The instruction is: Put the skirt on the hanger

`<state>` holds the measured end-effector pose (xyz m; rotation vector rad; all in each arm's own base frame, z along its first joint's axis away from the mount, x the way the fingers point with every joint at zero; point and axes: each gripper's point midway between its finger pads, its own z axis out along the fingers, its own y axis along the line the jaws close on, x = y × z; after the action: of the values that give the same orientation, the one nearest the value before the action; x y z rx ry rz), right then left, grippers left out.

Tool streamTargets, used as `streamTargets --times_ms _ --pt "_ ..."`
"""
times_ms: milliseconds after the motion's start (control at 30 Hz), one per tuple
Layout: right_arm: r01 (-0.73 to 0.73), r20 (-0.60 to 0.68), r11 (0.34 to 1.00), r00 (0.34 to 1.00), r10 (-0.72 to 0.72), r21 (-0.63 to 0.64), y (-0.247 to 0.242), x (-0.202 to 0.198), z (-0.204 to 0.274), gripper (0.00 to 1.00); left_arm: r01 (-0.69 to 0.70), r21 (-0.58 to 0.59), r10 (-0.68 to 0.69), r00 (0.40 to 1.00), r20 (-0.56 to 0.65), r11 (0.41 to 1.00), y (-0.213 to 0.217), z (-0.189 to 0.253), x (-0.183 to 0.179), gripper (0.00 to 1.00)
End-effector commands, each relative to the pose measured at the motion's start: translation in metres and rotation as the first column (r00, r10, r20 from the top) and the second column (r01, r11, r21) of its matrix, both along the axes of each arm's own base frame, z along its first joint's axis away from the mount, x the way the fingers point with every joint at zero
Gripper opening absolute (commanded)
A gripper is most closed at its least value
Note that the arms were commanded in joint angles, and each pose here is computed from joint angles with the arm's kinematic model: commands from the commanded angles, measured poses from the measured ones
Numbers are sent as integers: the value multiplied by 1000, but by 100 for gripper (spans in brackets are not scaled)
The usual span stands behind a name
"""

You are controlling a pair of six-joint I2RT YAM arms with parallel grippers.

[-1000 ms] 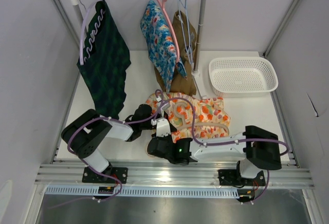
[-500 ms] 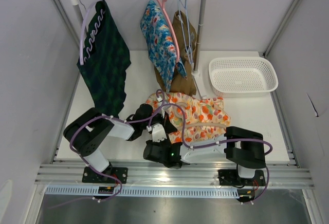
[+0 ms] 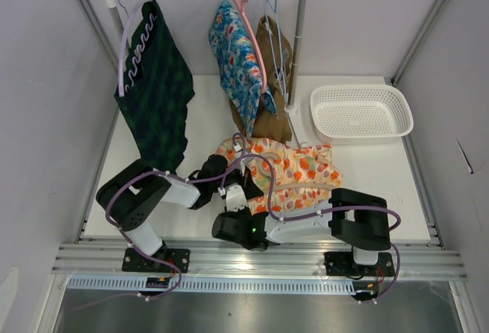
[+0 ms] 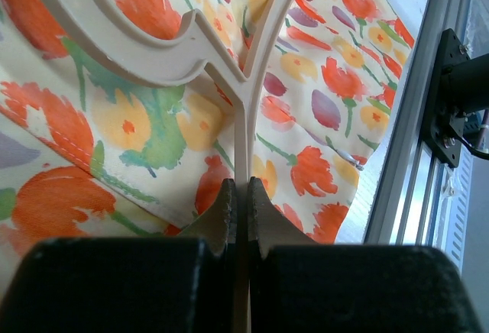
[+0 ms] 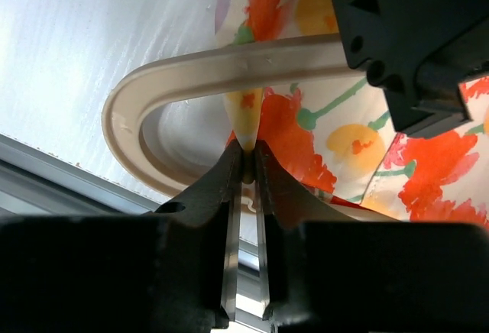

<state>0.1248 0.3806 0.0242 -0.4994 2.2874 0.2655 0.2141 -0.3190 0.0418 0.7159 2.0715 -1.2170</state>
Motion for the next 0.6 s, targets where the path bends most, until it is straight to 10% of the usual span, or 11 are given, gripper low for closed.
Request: streamTargets --times_ms 0,567 --pt "44 49 998 998 -46 33 1 9 27 12 10 12 -10 1000 27 1000 0 -2 6 0" --pt "39 58 991 997 -47 129 -9 13 96 8 0 24 -1 998 55 1000 -1 3 12 0"
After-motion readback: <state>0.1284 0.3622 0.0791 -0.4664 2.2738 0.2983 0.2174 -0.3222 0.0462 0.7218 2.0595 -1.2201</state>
